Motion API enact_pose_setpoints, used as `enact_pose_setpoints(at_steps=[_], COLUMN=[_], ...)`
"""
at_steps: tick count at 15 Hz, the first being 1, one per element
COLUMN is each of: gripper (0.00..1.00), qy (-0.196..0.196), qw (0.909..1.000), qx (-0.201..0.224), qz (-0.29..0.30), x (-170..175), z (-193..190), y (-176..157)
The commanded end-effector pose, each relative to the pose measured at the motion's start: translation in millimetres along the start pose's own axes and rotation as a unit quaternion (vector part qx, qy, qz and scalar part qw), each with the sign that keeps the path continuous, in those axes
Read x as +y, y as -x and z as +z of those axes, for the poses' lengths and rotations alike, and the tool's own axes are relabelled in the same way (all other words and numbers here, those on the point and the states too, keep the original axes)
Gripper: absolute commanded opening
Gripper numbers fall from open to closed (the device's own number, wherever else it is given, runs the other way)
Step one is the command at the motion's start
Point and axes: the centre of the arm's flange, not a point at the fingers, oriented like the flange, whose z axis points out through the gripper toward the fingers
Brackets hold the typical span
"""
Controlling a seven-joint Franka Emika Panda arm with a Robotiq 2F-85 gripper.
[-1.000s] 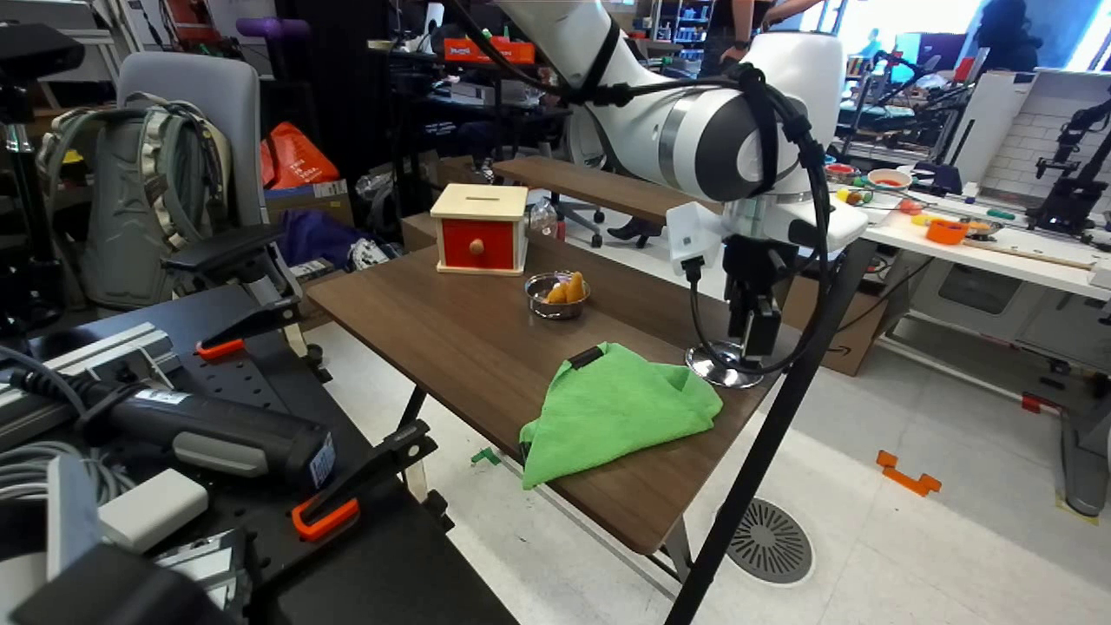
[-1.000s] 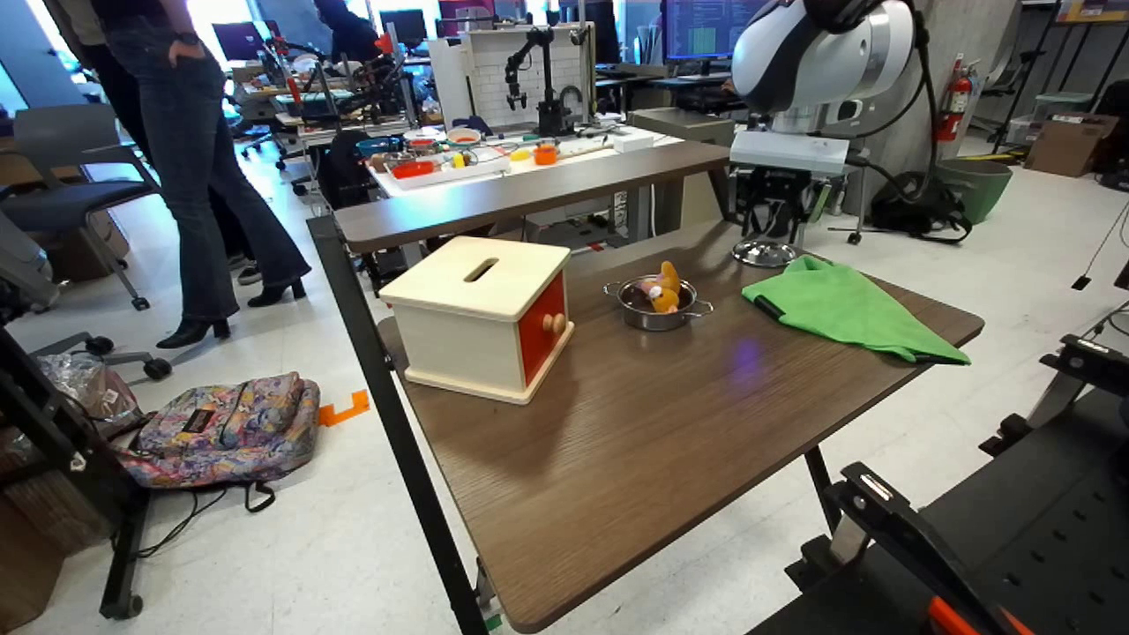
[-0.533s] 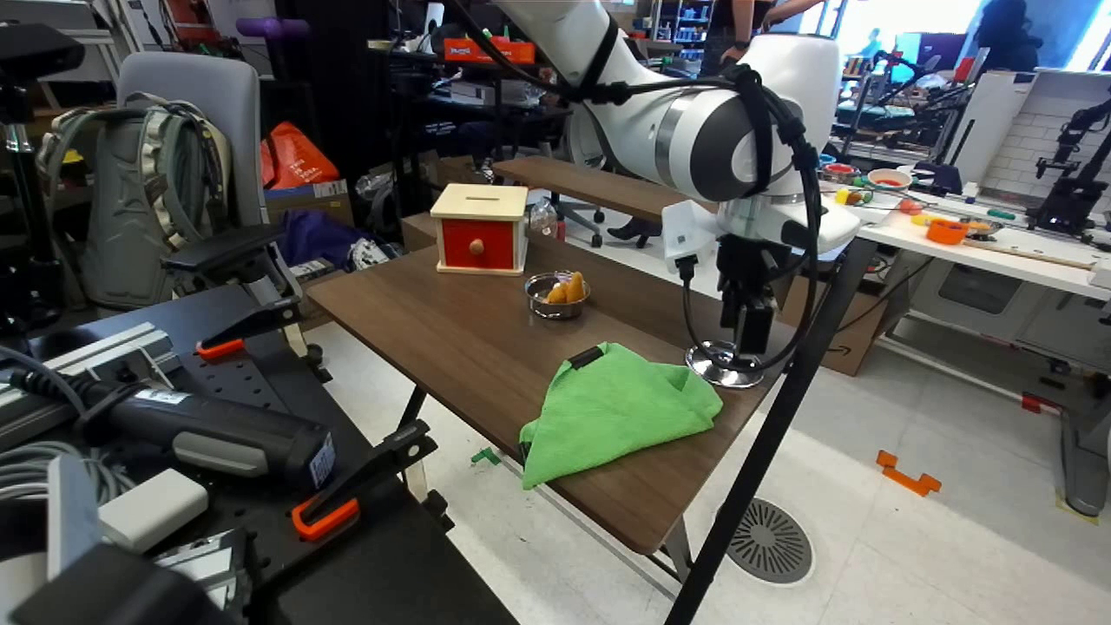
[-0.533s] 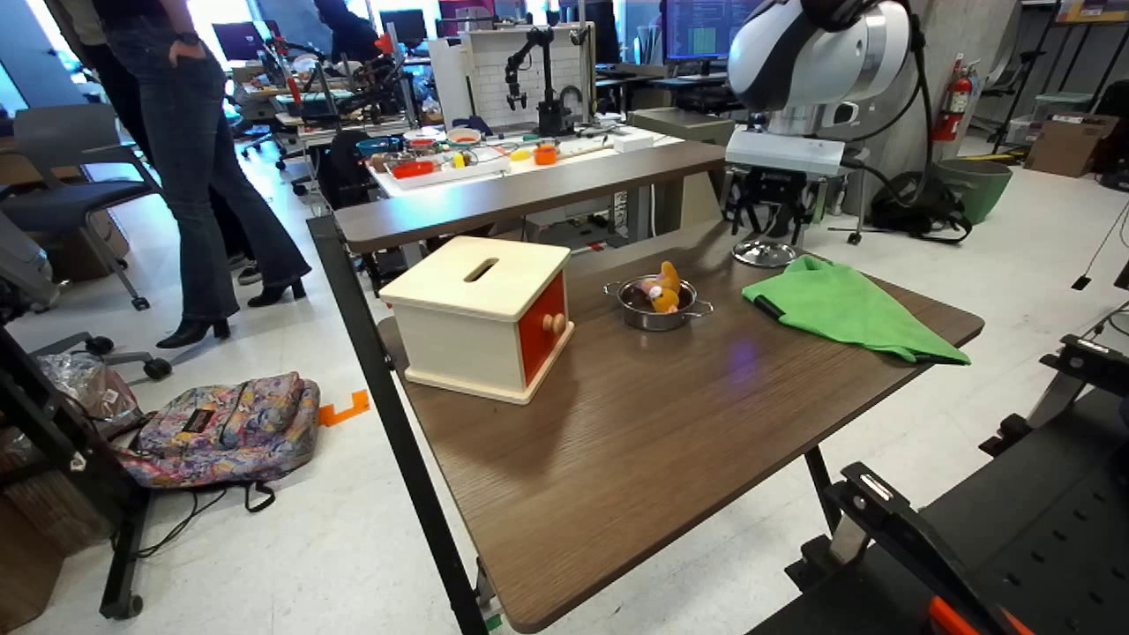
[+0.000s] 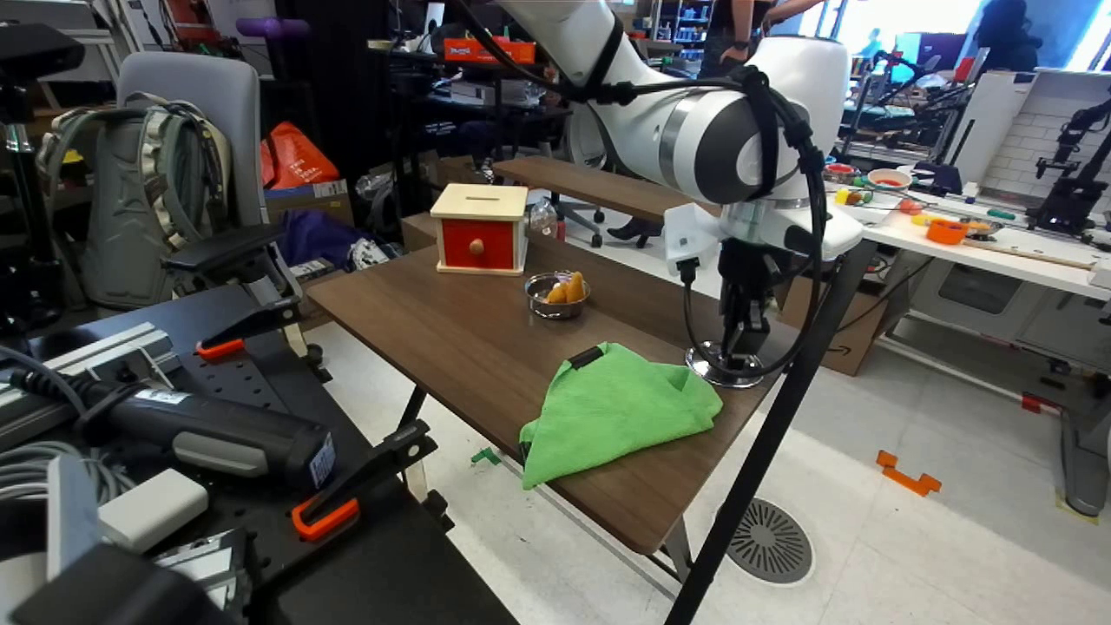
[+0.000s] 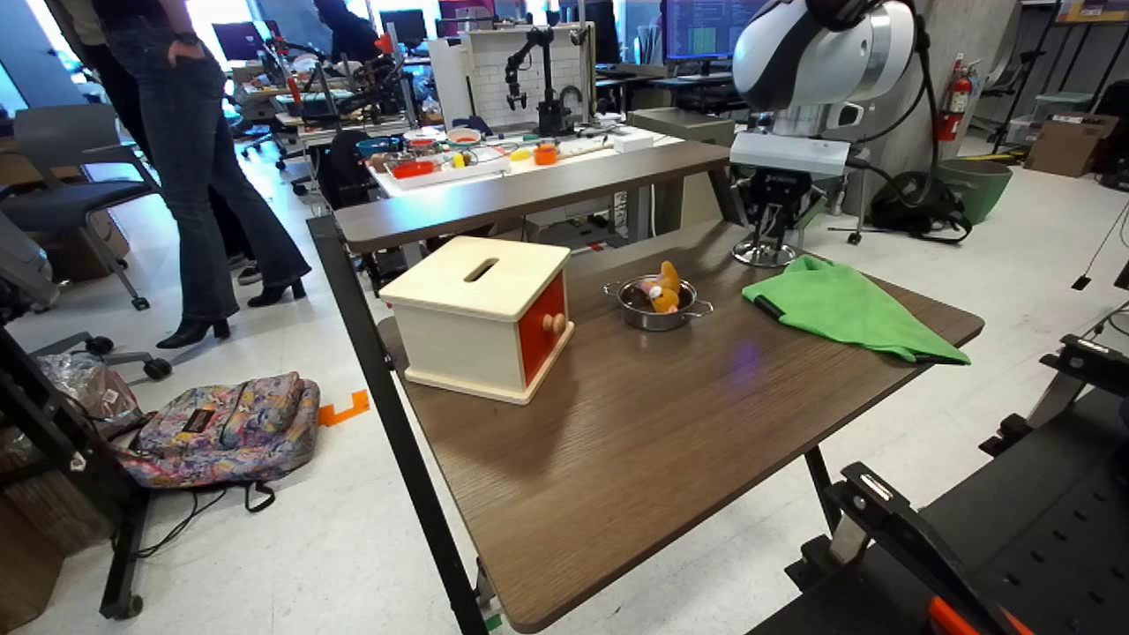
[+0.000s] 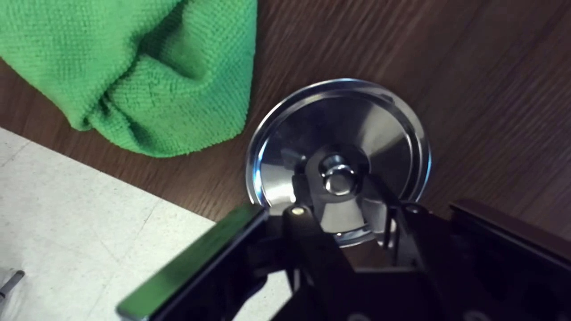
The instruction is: Put the lid on the pot
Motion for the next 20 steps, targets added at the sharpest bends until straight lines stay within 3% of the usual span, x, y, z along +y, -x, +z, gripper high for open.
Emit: enact_pose_setpoints(at_steps=[1,2,4,12,20], gripper=[0.05,0.00,0.05,0.05,0.05], qy=[-0.011,-0.010,-0.012,-0.036,-0.087], qw=[0.9998,0.9998,0.9997,0.9992,0.9946], qx=[-0.017,-0.017,-0.019,-0.015,-0.047], qz=[0.003,0.004,0.012,0.009,-0.032], x=[-1.1,-0.8,0.0,-10.5,-58.6], z=[-1.3,-1.3,-3.9,-39.5,-67.5], y=[-4.6,-4.7,-6.8,-0.6,50.1])
